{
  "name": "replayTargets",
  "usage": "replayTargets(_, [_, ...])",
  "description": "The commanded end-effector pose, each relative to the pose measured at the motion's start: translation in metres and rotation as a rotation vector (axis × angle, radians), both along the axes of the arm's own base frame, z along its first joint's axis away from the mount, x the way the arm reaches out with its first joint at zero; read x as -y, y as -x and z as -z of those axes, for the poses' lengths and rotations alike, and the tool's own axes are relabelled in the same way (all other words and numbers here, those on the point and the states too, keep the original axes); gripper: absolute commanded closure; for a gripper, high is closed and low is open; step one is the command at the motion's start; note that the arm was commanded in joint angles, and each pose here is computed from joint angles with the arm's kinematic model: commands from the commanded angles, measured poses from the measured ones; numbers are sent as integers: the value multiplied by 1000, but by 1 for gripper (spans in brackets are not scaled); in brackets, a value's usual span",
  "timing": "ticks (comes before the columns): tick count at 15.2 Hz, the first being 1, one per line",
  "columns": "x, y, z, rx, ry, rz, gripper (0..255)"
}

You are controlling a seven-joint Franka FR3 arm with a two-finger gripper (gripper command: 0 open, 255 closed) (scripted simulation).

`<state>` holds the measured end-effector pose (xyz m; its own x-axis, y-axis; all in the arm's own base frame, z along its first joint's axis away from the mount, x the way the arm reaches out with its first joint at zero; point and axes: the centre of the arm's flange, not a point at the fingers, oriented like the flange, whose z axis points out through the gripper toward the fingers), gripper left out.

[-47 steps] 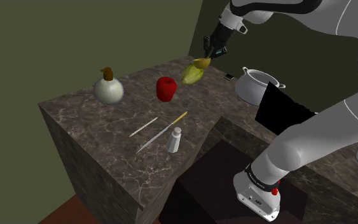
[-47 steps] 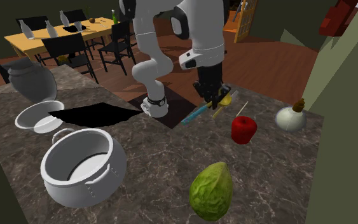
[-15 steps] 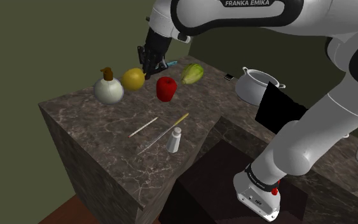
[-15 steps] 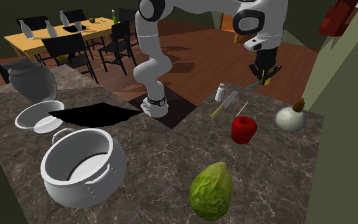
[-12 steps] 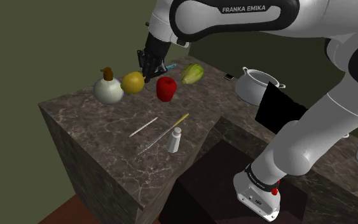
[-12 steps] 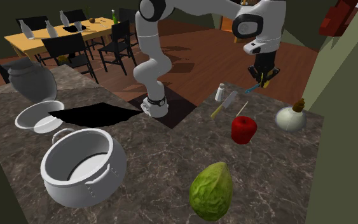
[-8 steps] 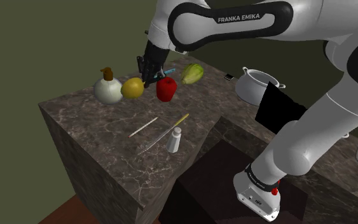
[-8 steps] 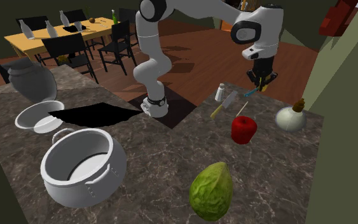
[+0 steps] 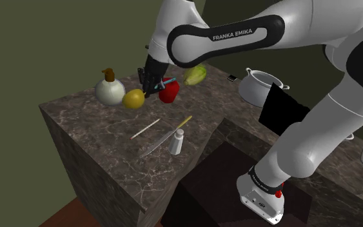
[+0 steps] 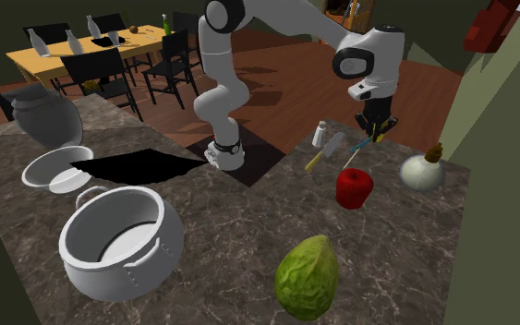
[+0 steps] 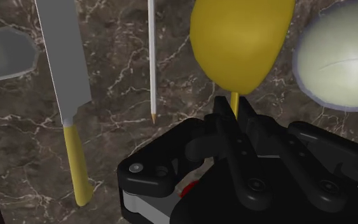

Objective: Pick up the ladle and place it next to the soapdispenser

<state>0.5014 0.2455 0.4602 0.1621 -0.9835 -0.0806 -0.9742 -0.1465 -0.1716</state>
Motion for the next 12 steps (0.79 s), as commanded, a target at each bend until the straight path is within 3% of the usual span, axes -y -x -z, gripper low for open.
replayTargets(1, [0,0,10,1,0,0,255])
replayTargets(12, [0,0,68,1,0,0,255])
